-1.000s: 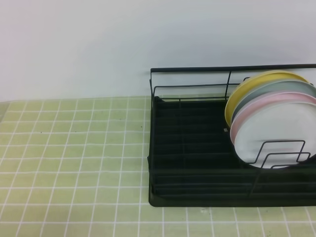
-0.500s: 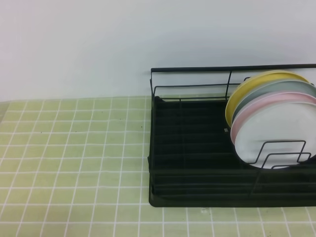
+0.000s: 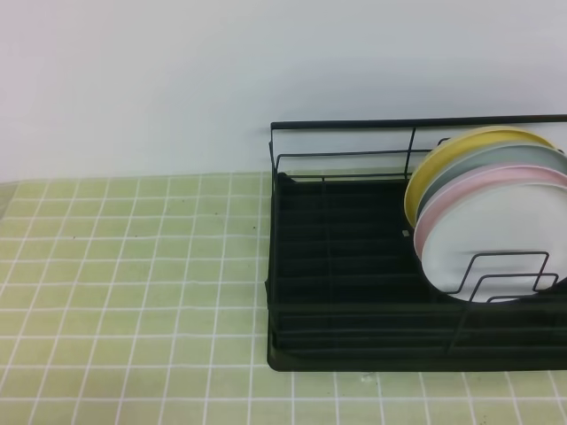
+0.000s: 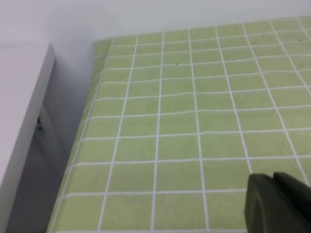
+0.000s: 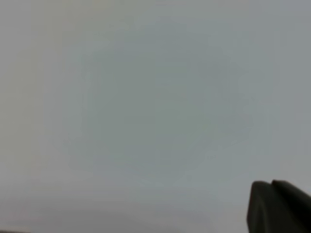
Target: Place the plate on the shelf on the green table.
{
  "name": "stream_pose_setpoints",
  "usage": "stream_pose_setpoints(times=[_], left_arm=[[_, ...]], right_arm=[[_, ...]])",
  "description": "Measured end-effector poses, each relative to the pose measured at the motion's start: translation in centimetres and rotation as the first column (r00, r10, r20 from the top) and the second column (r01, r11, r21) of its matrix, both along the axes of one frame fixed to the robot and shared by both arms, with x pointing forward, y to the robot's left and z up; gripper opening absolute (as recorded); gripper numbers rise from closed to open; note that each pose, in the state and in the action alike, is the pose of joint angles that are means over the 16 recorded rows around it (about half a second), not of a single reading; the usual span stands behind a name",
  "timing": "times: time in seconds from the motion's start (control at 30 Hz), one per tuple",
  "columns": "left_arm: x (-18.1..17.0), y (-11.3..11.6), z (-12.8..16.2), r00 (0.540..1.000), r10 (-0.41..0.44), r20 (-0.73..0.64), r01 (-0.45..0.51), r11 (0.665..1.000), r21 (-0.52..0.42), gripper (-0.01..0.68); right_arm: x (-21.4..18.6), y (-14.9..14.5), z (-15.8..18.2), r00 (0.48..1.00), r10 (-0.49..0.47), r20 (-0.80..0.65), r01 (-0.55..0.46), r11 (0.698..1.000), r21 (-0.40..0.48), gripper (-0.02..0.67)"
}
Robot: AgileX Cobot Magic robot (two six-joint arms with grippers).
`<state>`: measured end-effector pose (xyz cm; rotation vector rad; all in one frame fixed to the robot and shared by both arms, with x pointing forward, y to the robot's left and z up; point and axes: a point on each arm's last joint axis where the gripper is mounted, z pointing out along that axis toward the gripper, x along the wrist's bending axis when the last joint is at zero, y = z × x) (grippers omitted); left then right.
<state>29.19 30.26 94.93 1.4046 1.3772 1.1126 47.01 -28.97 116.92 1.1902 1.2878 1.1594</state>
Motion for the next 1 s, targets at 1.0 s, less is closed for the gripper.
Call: stream_pose_setpoints(times=[1.0], left_arm=[[0.0,0.0,0.0,1.0,-0.001,0.004,0.001,1.0,0.0,0.0]], right_arm=[[-18.4,-1.6,-10.5,0.953,-0.054,0.297,0.074,0.996,-0.057,-0.001]])
